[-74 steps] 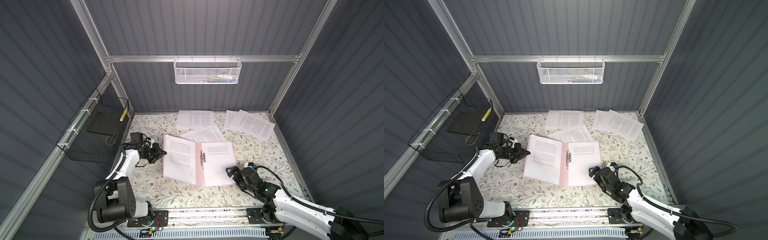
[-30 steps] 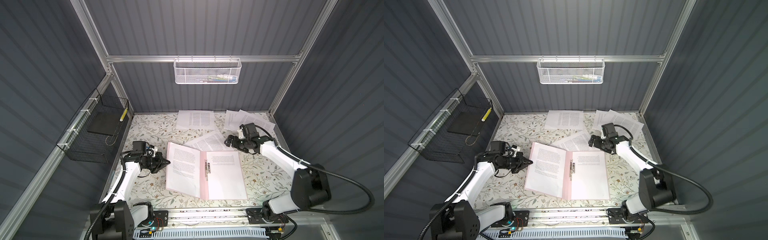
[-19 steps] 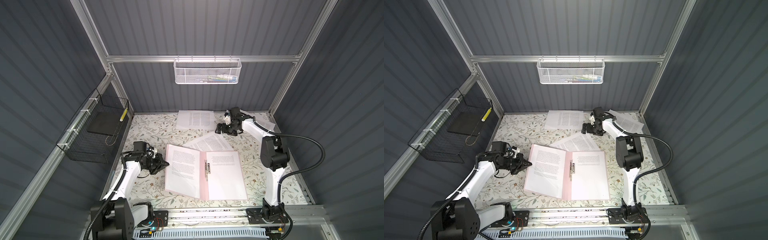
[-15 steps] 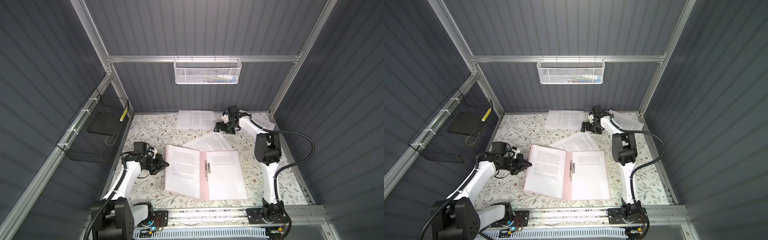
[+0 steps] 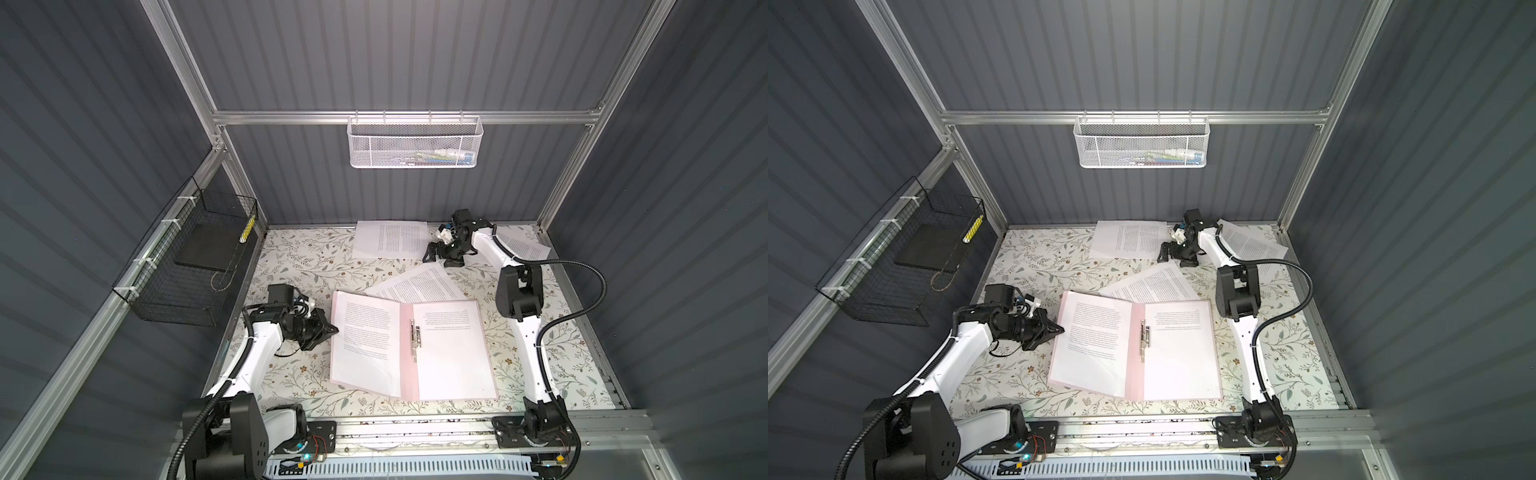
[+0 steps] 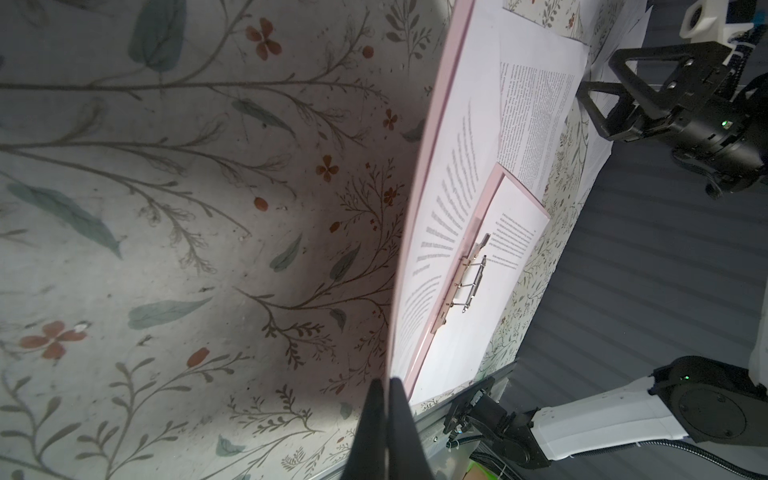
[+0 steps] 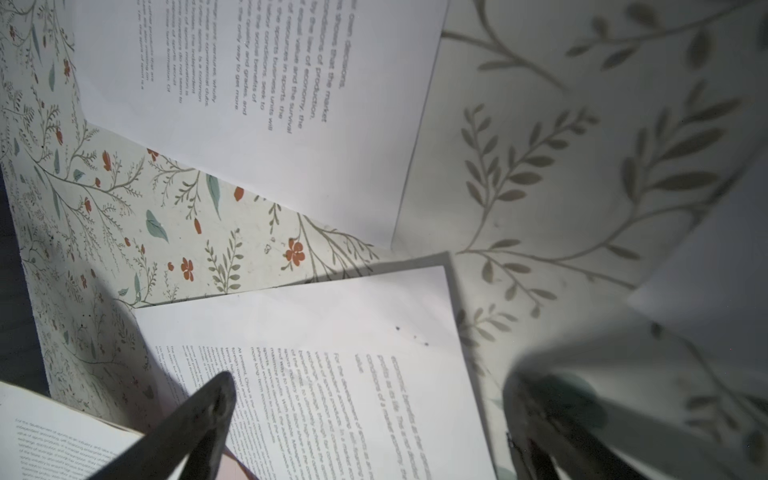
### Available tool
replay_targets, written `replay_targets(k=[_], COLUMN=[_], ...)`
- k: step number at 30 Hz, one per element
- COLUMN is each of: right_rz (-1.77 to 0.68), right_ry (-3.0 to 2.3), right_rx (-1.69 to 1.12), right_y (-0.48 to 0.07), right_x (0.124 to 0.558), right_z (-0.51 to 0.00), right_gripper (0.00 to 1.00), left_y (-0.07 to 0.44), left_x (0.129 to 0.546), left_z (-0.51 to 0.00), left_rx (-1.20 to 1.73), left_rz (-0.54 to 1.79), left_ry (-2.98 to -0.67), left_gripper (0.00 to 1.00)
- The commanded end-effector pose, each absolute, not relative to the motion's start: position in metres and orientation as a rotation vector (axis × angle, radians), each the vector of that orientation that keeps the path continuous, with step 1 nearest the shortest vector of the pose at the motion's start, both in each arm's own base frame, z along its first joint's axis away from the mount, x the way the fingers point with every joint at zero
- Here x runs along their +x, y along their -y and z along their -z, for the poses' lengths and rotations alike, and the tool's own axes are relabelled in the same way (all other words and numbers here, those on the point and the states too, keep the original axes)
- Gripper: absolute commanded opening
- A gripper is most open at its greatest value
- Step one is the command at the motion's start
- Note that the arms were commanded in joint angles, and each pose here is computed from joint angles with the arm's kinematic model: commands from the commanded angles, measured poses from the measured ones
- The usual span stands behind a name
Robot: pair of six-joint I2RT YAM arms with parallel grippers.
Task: Put the files into the folder
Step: 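Reach the right gripper to the loose printed sheets farther from the robot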
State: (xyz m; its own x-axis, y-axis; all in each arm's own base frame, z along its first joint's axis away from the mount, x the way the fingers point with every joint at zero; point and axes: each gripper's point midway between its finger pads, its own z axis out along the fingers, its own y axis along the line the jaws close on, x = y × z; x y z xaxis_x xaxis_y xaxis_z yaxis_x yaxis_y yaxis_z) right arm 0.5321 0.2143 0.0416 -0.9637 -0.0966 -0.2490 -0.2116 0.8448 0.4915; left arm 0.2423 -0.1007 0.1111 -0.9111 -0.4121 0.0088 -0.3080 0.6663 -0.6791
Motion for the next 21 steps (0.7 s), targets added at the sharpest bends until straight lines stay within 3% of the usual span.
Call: replay_targets(k=[1, 6, 17, 21], right_rz=[-0.837, -0.931, -1.275, -1.273], right_ry=[-2.917, -2.921, -2.694, -2.745], right_rx=[-0.272, -0.295, -0.300, -0.256], right_y=[-0.222, -0.232, -0.250, -0.244], right_x=[0.505, 0.495, 0.483, 0.471], right_z=[-0.025, -0.028, -0.090, -0.091], right_gripper=[0.99, 0.97, 0.92, 0.92], left_y=[0.104, 0.104, 0.100, 0.100], left_x=[0.240, 0.241, 0.244, 0.244], left_z=[-0.111, -0.109, -0.100, -0.100], left_rx=[-0.589, -0.590, -0.600, -0.602], left_rz=[1.095, 1.090, 1.053, 1.047], left_ry=[-2.753, -2.761, -2.786, -2.788], left_gripper=[0.00, 0.00, 0.00, 0.00])
